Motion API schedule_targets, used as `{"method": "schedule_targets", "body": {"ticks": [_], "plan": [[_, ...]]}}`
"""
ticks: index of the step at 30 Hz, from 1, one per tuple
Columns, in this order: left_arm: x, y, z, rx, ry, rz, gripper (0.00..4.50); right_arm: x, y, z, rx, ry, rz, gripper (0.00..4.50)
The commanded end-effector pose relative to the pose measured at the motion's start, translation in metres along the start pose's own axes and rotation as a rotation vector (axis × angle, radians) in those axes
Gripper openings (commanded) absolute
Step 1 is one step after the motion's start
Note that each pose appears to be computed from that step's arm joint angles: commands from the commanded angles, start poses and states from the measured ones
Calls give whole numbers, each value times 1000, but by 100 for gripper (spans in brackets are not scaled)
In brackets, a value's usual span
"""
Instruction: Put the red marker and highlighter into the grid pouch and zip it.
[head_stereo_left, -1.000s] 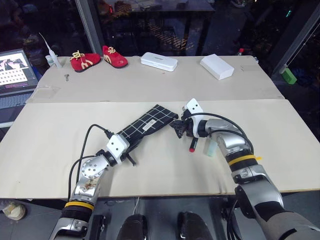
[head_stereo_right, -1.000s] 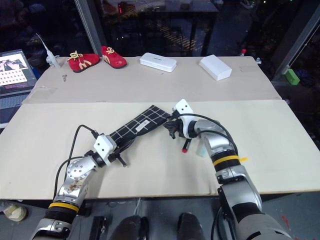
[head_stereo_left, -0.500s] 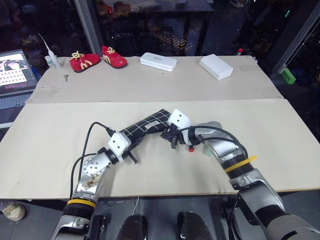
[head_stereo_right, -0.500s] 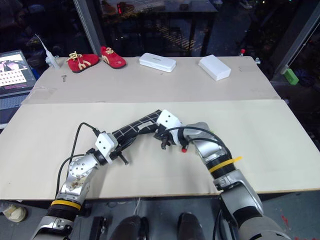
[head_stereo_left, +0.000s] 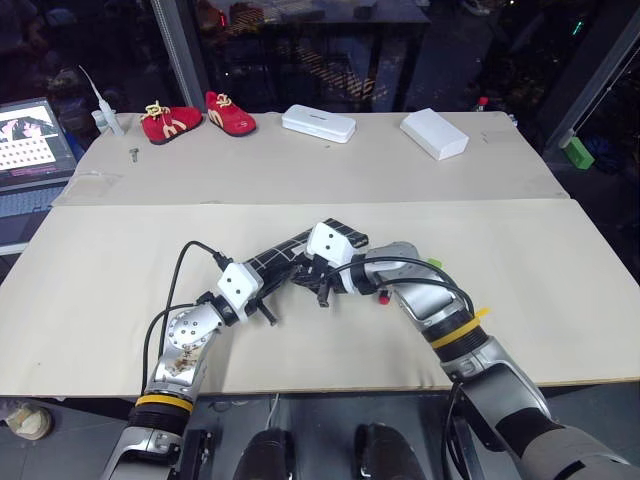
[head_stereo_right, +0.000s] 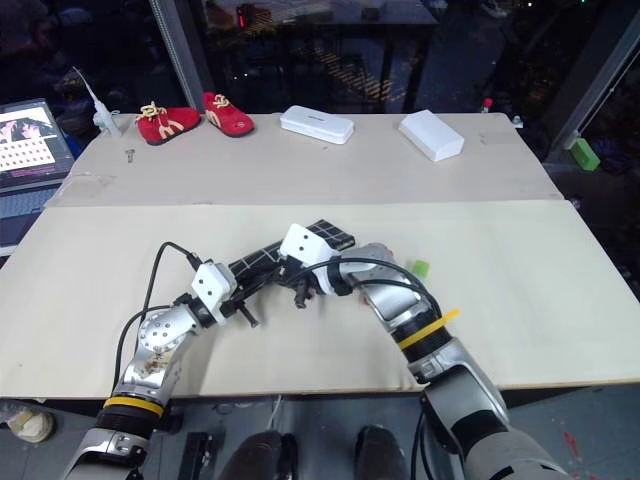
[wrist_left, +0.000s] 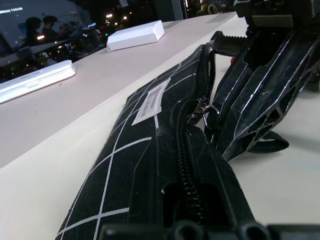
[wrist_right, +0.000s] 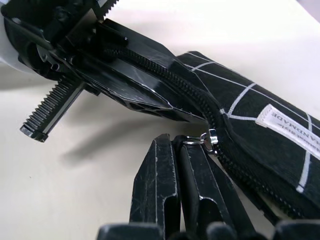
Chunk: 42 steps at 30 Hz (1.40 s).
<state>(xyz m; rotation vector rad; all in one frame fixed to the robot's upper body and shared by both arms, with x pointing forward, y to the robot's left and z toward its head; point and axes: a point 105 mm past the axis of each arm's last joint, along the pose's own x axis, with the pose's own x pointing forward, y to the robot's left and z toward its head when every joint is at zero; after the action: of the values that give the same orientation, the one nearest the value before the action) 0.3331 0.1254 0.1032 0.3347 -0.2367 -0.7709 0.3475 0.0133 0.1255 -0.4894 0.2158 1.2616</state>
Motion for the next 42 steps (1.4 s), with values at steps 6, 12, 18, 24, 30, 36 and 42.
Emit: {"method": "schedule_targets", "body": {"ticks": [6, 12, 18, 24, 30, 36, 42], "plan": [[5, -2, 12, 21, -46, -9, 0, -35, -12, 2, 83, -56, -26, 337], [2, -3, 13, 16, -51, -2, 0, -112, 1, -6, 260, -118, -28, 438], [-1, -5, 12, 12, -53, -12, 0, -166, -23, -34, 317, -40, -386, 438], [2, -8, 13, 5, -56, -25, 0, -193, -43, -78, 401, 77, -761, 438], [2, -12, 13, 0, -59, -32, 0, -193, -39, -110, 443, 166, -922, 438], [1, -11, 12, -5, -55, -28, 0, -192, -39, -120, 406, 233, -968, 438], [0, -7, 12, -12, -56, -4, 0, -178, -29, -128, 473, 230, -947, 438]]}}
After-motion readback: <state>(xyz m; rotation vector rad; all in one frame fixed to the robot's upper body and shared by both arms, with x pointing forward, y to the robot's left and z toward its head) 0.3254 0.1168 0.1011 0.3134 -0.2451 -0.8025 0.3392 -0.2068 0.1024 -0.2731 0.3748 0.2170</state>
